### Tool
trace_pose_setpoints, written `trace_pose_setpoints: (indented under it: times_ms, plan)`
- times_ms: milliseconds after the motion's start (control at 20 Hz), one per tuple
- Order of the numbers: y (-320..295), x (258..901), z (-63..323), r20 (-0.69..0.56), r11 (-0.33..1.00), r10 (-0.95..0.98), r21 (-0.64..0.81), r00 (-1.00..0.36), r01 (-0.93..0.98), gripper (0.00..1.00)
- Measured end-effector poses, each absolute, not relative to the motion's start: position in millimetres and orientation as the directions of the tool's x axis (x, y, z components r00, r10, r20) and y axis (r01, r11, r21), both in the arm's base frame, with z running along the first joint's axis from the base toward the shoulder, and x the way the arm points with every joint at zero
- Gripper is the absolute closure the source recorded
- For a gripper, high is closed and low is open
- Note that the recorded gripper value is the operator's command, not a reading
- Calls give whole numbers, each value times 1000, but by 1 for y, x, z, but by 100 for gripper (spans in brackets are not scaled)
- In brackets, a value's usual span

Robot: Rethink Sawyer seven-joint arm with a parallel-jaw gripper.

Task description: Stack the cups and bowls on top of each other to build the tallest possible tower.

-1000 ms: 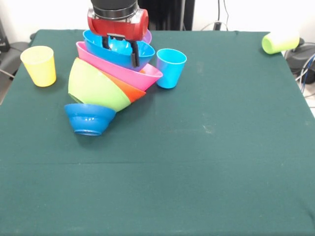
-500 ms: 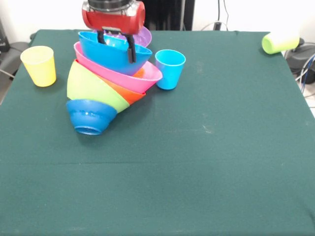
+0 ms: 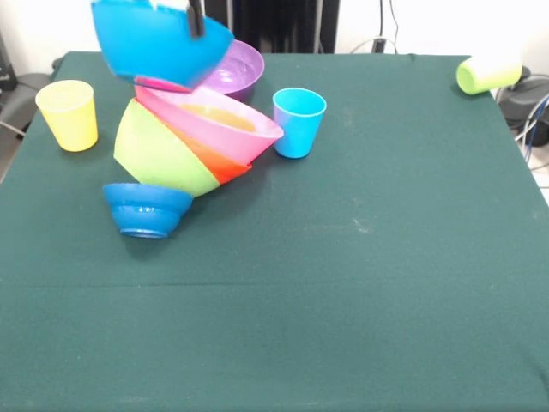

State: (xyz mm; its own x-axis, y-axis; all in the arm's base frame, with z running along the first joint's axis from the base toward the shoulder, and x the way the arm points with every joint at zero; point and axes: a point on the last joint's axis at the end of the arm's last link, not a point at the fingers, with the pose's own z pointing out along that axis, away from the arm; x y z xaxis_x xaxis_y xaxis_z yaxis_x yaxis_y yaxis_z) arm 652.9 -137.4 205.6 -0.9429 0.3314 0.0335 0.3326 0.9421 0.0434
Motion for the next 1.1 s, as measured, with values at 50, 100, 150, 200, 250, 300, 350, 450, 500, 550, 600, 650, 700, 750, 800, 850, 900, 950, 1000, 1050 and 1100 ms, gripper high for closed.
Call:
trace_pose_setpoints:
  times_ms: [50,100,150,200,250,300,350,450,500,550,600,650,700,750,800,850,900,950,1000,1050,1100]
  plan:
    - [-141,653,215,26,941,336,42,-942,336,0]
    - [-143,653,220,21,940,338,42,-941,338,0]
    - [-148,654,231,6,939,343,40,-939,343,0]
    - [-150,654,235,-1,938,344,39,-939,344,0]
    - [-152,655,240,-11,938,346,38,-938,346,0]
    - [-154,655,245,-21,937,349,37,-937,348,0]
    - [-156,656,251,-30,936,351,36,-936,350,0]
    - [-161,657,262,-51,935,354,34,-934,353,0]
    - [-162,657,268,-63,935,355,32,-933,353,0]
    - [-163,658,275,-74,935,355,30,-932,354,0]
    - [-164,658,279,-82,935,355,29,-931,354,0]
    - [-164,658,283,-89,935,355,28,-931,354,0]
    - [-164,658,287,-95,935,354,26,-930,354,0]
    - [-164,658,291,-101,935,354,25,-930,353,0]
    - [-164,657,296,-110,935,353,22,-929,353,0]
    - [-164,657,302,-119,936,352,20,-928,353,0]
    - [-163,657,306,-125,936,351,18,-928,352,0]
    - [-163,657,310,-131,936,350,17,-927,351,0]
    - [-162,657,312,-136,937,349,16,-927,350,0]
    - [-162,657,315,-141,937,347,16,-927,348,0]
    - [-161,657,317,-144,938,346,17,-927,347,0]
